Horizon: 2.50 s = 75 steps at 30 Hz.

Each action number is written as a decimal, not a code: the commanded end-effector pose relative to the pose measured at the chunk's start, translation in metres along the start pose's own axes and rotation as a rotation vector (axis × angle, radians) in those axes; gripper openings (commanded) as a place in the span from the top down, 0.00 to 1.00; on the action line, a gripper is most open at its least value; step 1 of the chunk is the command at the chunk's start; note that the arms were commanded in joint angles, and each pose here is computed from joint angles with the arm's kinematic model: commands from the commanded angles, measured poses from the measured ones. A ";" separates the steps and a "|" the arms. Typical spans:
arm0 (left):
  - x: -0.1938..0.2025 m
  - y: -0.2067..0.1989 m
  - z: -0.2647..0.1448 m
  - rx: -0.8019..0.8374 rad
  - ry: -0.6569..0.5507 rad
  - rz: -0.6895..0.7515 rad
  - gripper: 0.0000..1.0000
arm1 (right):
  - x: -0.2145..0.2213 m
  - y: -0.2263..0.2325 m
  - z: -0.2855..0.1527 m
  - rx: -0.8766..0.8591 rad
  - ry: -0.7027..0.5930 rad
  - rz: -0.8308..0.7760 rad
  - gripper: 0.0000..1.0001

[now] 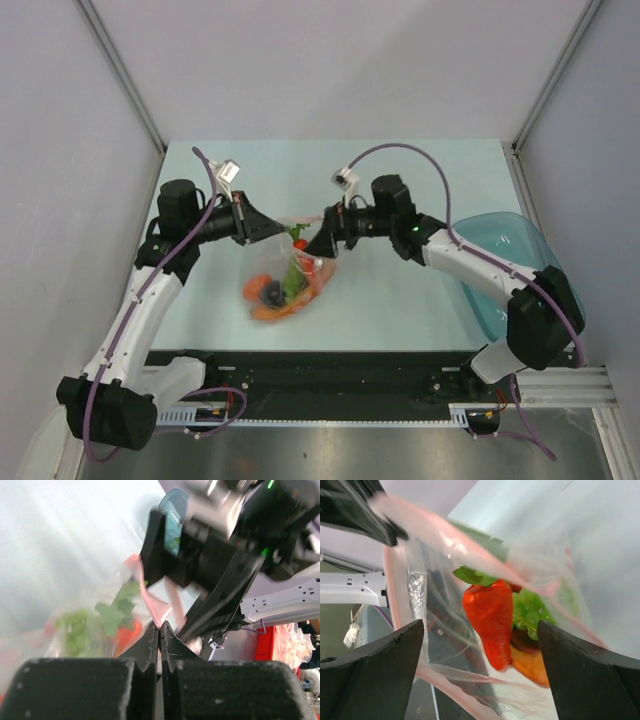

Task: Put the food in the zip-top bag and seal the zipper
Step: Place the fake vegetable in the zipper food storage bag, then pick up the fake vegetable from the bin.

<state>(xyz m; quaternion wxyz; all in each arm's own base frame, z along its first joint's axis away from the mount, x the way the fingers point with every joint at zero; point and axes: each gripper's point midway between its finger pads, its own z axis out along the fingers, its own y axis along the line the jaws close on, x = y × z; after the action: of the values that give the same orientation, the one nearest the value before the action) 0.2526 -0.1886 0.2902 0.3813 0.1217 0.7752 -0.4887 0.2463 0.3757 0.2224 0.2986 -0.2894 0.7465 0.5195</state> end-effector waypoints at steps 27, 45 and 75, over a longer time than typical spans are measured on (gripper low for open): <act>-0.008 0.008 0.007 0.018 -0.010 0.052 0.97 | 0.108 -0.200 -0.383 0.726 0.703 -0.163 0.05; -0.008 0.006 0.006 0.013 -0.003 0.077 0.98 | 0.153 -0.271 -0.373 0.570 1.008 -0.322 0.40; -0.002 0.005 0.002 0.010 0.023 0.101 0.99 | 0.153 -0.275 -0.371 0.550 0.965 -0.385 0.50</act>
<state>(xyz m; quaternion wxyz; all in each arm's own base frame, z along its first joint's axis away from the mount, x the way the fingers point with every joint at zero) 0.2614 -0.1866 0.2700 0.3742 0.1400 0.7871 -0.4699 0.2952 -0.0710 0.0386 0.0529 -0.5339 0.8424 0.0513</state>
